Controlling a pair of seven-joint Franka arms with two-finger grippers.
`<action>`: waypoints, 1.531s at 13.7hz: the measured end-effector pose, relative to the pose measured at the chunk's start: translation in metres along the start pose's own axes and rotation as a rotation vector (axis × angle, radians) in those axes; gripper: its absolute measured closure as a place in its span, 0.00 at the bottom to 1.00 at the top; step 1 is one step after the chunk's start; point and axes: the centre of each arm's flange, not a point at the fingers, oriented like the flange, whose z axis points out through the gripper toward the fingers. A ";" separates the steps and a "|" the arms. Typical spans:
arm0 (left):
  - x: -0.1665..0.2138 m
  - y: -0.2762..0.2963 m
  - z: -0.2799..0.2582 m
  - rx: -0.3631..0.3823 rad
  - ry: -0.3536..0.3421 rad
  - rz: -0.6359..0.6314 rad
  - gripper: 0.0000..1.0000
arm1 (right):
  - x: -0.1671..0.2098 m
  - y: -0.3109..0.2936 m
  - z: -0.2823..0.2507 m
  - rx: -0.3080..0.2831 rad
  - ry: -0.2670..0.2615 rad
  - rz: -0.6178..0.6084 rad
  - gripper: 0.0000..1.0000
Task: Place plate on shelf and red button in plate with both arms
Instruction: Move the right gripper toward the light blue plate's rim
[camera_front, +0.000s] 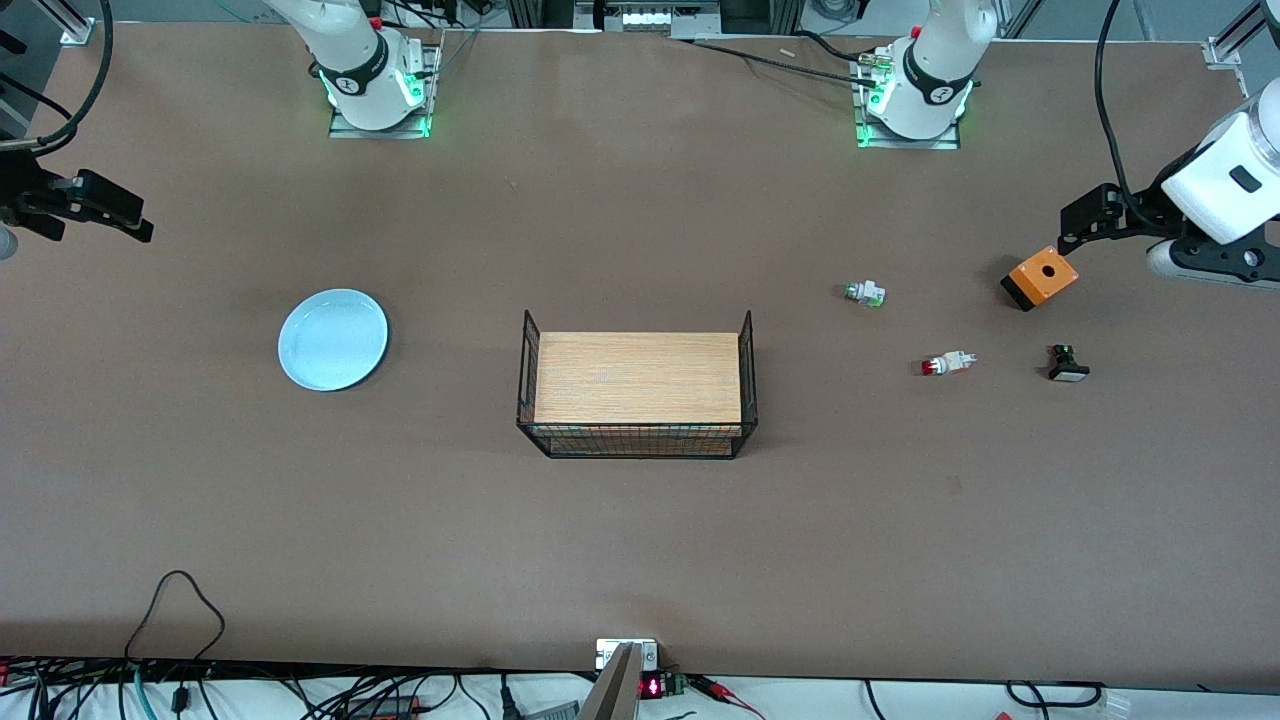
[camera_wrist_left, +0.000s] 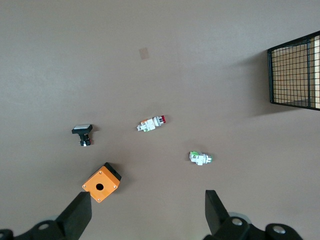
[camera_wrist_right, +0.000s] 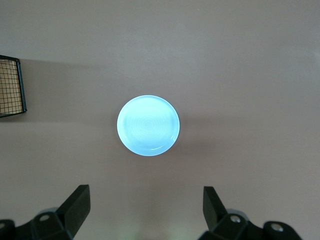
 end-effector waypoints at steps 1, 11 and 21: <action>0.000 0.000 0.000 0.000 0.000 0.000 0.00 | 0.000 0.000 0.000 0.000 0.000 0.001 0.00; 0.000 0.000 0.002 0.000 -0.004 0.000 0.00 | 0.035 0.002 0.075 -0.006 -0.108 0.029 0.00; 0.012 -0.006 0.023 -0.006 -0.031 -0.005 0.00 | 0.075 0.031 0.271 -0.060 -0.173 0.066 0.00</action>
